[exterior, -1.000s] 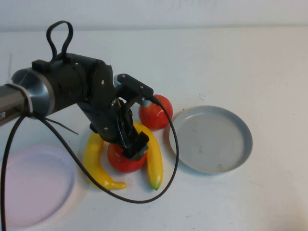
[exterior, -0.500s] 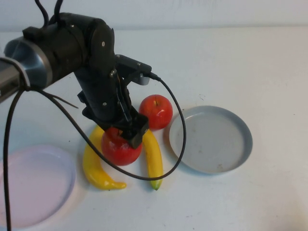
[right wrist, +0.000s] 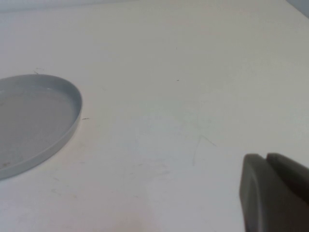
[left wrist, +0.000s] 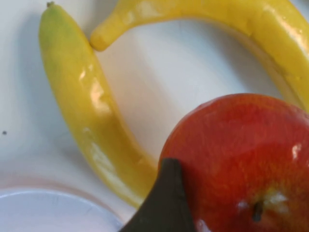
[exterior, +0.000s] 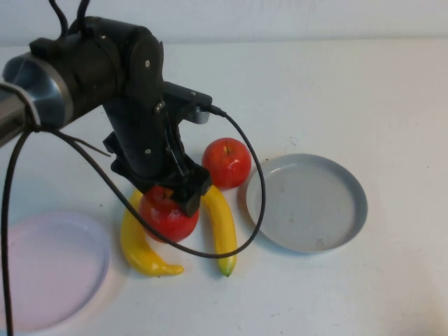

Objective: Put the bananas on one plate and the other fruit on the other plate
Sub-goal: Put one type of fruit in the left plate

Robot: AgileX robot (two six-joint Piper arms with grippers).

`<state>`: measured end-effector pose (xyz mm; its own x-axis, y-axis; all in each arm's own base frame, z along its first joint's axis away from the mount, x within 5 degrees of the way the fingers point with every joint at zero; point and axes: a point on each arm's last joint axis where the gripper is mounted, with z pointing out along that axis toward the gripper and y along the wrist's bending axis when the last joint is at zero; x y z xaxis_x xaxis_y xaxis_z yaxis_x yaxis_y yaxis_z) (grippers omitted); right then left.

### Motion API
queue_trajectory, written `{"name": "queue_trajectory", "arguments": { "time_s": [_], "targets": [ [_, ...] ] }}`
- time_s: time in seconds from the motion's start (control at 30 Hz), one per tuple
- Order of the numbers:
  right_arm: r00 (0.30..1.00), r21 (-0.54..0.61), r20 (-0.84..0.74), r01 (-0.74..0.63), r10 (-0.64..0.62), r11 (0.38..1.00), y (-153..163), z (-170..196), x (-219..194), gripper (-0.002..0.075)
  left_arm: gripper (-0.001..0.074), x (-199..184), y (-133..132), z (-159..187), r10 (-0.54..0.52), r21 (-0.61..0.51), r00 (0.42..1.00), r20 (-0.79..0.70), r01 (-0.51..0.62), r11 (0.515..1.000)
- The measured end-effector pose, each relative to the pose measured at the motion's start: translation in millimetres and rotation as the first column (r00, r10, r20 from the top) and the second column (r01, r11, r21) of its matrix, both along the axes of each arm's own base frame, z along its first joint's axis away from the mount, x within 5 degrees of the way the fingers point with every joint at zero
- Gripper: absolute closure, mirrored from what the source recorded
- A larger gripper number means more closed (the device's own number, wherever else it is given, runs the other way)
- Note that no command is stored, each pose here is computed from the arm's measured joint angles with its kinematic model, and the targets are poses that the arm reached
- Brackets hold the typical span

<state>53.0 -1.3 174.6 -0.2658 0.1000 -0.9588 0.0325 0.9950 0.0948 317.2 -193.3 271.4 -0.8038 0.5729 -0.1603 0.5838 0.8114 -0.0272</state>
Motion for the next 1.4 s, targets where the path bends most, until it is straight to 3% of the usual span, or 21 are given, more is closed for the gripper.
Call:
{"name": "queue_trajectory", "arguments": {
  "time_s": [0.23, 0.43, 0.6, 0.8, 0.93, 1.1, 1.4],
  "targets": [
    [1.000, 0.000, 0.000, 0.000, 0.000, 1.000, 0, 0, 0, 0.0741, 0.0153, -7, 52, 3, 0.124, 0.020, 0.992, -0.014, -0.123, 0.992],
    [1.000, 0.000, 0.000, 0.000, 0.000, 1.000, 0, 0, 0, 0.0741, 0.0154, -31, 111, -23, 0.243, 0.142, 0.968, -0.068, -0.231, 0.963],
    [1.000, 0.000, 0.000, 0.000, 0.000, 1.000, 0, 0, 0, 0.0741, 0.0154, -30, 134, -39, 0.289, 0.134, 0.957, 0.008, -0.287, 0.948],
    [1.000, 0.000, 0.000, 0.000, 0.000, 1.000, 0, 0, 0, 0.0741, 0.0151, -25, 137, -45, 0.287, 0.110, 0.957, 0.042, -0.290, 0.951],
    [1.000, 0.000, 0.000, 0.000, 0.000, 1.000, 0, 0, 0, 0.0741, 0.0071, -22, 136, -45, 0.279, 0.089, 0.957, 0.073, -0.285, 0.954],
    [1.000, 0.000, 0.000, 0.000, 0.000, 1.000, 0, 0, 0, 0.0741, 0.0066, -20, 136, -44, 0.293, 0.075, 0.952, 0.093, -0.300, 0.951],
    [1.000, 0.000, 0.000, 0.000, 0.000, 1.000, 0, 0, 0, 0.0741, 0.0066, -28, 126, 10, 0.308, -0.037, 0.911, 0.276, -0.310, 0.950]
  ]
}}
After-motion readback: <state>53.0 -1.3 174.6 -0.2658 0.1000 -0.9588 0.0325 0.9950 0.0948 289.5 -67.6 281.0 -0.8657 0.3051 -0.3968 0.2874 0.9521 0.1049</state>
